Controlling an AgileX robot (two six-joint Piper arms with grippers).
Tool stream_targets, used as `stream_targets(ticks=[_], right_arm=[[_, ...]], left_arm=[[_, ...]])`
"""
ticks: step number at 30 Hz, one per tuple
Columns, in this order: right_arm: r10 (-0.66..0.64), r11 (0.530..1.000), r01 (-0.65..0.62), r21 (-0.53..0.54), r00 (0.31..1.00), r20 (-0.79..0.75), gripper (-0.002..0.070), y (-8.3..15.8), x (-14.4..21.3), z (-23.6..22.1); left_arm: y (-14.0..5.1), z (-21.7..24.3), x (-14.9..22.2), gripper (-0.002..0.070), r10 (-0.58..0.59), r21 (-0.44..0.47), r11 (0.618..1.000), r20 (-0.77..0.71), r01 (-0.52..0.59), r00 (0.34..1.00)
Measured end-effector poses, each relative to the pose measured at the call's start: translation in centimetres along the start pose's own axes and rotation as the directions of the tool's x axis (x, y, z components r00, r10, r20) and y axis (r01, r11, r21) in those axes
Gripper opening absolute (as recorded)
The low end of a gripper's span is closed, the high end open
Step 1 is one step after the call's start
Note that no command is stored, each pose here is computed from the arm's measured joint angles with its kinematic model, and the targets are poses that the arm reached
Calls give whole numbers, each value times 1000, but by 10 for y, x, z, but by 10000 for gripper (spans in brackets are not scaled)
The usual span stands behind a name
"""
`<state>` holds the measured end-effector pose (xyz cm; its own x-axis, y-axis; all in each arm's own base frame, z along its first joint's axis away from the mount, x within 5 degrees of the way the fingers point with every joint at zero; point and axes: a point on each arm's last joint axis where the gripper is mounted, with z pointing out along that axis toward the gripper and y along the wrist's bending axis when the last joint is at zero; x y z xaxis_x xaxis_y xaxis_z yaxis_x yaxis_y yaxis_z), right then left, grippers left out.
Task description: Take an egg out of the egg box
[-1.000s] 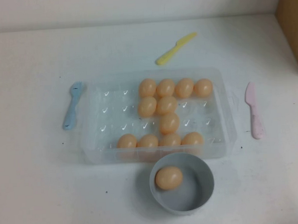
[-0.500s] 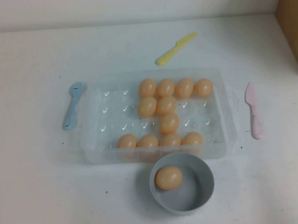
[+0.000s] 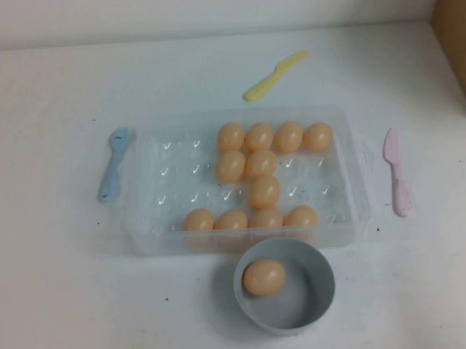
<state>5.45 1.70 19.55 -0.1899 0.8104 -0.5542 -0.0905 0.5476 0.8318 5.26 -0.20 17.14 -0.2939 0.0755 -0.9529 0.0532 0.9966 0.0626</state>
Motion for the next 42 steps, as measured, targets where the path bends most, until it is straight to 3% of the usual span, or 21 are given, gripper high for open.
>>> stream_targets(ticks=[3, 8, 12, 16, 20, 27, 34, 42], right_arm=[[-69, 998, 68, -8, 996, -51, -17, 4, 2, -1], [-298, 954, 299, -21, 940, -164, -17, 39, -14, 3], [-497, 854, 519, -37, 794, -349, -17, 68, -32, 21], [-614, 744, 648, -163, 566, -550, -17, 93, -45, 50], [-637, 695, 653, -302, 363, -680, -17, 113, -57, 87], [-631, 630, 658, -412, 124, -766, -17, 127, -77, 155], [-756, 407, 563, -719, -233, -611, -17, 144, -54, 215], [-787, 264, 473, -841, -398, -471, -17, 148, -20, 277]], left_arm=[[0, 0, 0, -3, 0, 0, 1000, 0, 0, 1000], [0, 0, 0, -3, 0, 0, 1000, 0, 0, 1000], [0, 0, 0, -3, 0, 0, 1000, 0, 0, 1000], [0, 0, 0, -3, 0, 0, 1000, 0, 0, 1000], [0, 0, 0, -3, 0, 0, 1000, 0, 0, 1000], [0, 0, 0, -3, 0, 0, 1000, 0, 0, 1000], [0, 0, 0, -3, 0, 0, 1000, 0, 0, 1000], [0, 0, 0, -3, 0, 0, 1000, 0, 0, 1000]])
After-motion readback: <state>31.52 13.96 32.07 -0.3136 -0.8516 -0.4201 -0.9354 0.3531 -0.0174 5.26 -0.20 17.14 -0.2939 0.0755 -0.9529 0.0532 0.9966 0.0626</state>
